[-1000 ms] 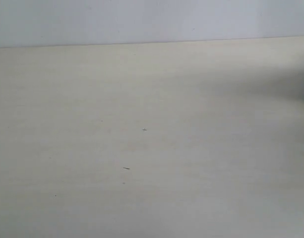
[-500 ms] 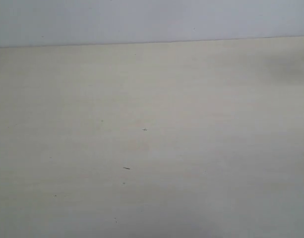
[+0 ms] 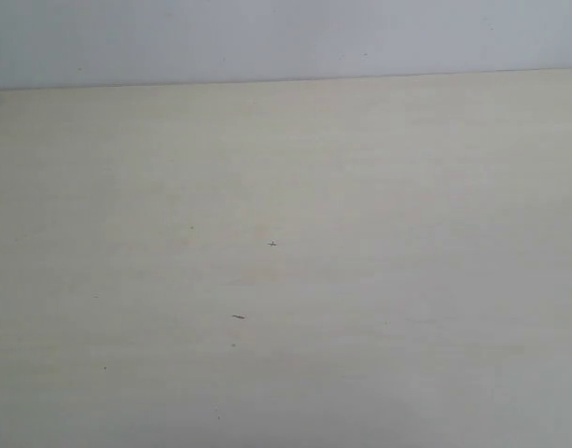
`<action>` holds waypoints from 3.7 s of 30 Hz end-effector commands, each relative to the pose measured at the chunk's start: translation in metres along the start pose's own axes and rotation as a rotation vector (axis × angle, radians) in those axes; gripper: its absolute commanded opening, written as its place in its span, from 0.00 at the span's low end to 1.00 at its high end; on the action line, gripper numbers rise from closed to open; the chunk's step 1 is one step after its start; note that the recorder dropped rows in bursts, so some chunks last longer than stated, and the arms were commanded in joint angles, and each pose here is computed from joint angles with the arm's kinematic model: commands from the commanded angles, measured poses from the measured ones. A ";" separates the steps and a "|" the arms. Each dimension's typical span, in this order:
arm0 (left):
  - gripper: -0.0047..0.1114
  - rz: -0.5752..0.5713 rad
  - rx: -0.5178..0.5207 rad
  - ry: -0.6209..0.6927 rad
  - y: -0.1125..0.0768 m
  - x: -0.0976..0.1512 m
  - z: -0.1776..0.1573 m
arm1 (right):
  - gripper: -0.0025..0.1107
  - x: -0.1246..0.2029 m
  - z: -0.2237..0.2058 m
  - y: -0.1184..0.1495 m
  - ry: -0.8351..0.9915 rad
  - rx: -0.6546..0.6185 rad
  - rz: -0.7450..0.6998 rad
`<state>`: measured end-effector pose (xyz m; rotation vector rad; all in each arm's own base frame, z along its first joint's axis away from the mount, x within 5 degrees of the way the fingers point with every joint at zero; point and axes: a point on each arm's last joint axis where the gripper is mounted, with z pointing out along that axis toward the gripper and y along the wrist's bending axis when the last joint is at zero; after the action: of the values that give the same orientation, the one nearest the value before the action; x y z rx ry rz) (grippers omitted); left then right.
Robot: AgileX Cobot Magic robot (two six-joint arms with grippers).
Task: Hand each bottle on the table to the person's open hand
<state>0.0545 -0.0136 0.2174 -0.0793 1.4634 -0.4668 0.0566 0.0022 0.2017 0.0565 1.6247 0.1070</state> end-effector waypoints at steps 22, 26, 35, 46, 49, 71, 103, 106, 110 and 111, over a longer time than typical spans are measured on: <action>0.04 -0.001 -0.003 -0.003 0.000 0.001 0.000 | 0.03 0.004 0.000 -0.001 0.029 0.010 0.002; 0.04 -0.001 -0.003 -0.003 0.000 0.001 0.000 | 0.03 0.004 0.000 -0.001 0.029 0.010 0.002; 0.04 0.101 -0.004 0.004 0.001 0.001 0.000 | 0.03 0.004 0.000 -0.001 0.029 0.010 0.002; 0.04 0.427 -0.092 0.052 0.008 0.004 -0.001 | 0.03 0.004 0.000 -0.001 0.029 0.010 0.002; 0.04 0.441 -0.128 0.048 0.010 0.004 -0.001 | 0.03 0.004 0.000 -0.001 0.029 0.010 0.002; 0.04 0.386 -0.252 0.084 0.017 0.006 -0.003 | 0.03 0.004 0.000 -0.001 0.029 0.010 0.002; 0.04 0.386 -0.252 0.084 0.017 0.006 -0.003 | 0.03 0.003 0.000 -0.001 0.013 0.008 0.003; 0.04 0.386 -0.252 0.084 0.017 0.006 -0.003 | 0.03 0.003 0.000 -0.001 0.013 0.008 0.003; 0.04 0.386 -0.252 0.084 0.017 0.006 -0.003 | 0.03 0.003 0.000 -0.001 0.013 0.008 0.003; 0.04 0.386 -0.252 0.084 0.017 0.006 -0.003 | 0.03 0.003 0.000 -0.001 0.013 0.008 0.003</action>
<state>0.0568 0.0005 0.2065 0.0350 1.5679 0.0375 0.0564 0.0021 0.1993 0.0630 1.6514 0.1089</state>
